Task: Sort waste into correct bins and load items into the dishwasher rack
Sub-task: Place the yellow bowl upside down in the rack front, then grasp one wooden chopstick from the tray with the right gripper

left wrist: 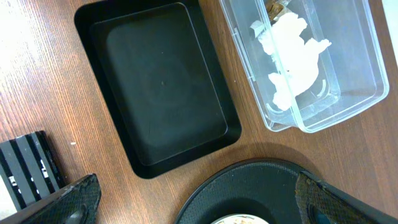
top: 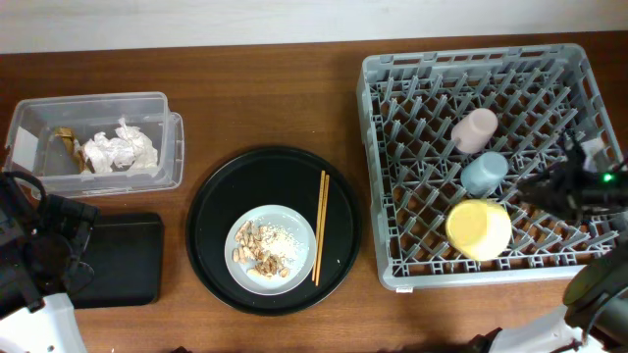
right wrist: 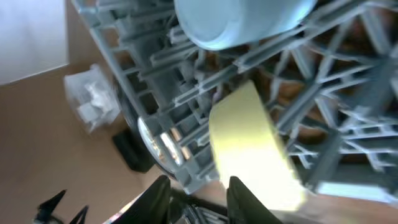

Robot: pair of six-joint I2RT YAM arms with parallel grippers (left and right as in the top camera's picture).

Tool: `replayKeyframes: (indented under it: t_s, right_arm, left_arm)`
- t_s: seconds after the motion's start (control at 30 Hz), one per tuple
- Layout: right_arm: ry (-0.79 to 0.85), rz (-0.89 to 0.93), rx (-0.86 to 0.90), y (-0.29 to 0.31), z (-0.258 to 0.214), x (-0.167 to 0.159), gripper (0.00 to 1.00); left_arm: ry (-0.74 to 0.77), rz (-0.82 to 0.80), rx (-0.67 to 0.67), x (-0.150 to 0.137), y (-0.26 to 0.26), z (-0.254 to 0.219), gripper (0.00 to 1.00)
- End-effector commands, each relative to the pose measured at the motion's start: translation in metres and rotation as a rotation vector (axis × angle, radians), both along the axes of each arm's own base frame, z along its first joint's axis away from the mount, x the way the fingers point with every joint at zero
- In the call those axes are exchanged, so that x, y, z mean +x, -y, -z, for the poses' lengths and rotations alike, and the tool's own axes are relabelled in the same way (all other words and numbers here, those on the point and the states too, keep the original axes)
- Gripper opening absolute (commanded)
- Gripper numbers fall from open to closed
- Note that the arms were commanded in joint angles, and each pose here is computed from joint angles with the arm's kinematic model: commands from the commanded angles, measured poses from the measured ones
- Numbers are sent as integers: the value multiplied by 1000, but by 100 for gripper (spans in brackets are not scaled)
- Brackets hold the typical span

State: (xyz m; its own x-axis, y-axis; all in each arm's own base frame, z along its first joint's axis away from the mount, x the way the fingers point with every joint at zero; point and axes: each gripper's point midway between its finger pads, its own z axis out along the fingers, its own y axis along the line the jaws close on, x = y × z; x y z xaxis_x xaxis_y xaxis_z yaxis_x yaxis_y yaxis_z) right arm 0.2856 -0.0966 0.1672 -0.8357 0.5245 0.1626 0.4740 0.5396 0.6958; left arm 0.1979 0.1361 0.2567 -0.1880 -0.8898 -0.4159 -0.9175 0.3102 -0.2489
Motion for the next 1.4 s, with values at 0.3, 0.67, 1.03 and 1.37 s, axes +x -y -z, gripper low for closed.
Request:
replayKeyframes:
  t_s: [0.3, 0.67, 1.03, 1.37]
  right_arm:
    - [-95, -279, -341, -46, -27, -28, 4]
    - [-442, -150, -722, -27, 56, -44, 4]
    - [-229, -169, -601, -77, -12, -29, 4]
    - [271, -561, -387, -260, -48, 2, 75]
  left_arm:
    - [5, -18, 12, -2, -2, -2, 99]
    - [5, -18, 13, -2, -2, -2, 99]
    - [5, -18, 13, -2, -2, -2, 99]
    - [5, -18, 13, -2, -2, -2, 99]
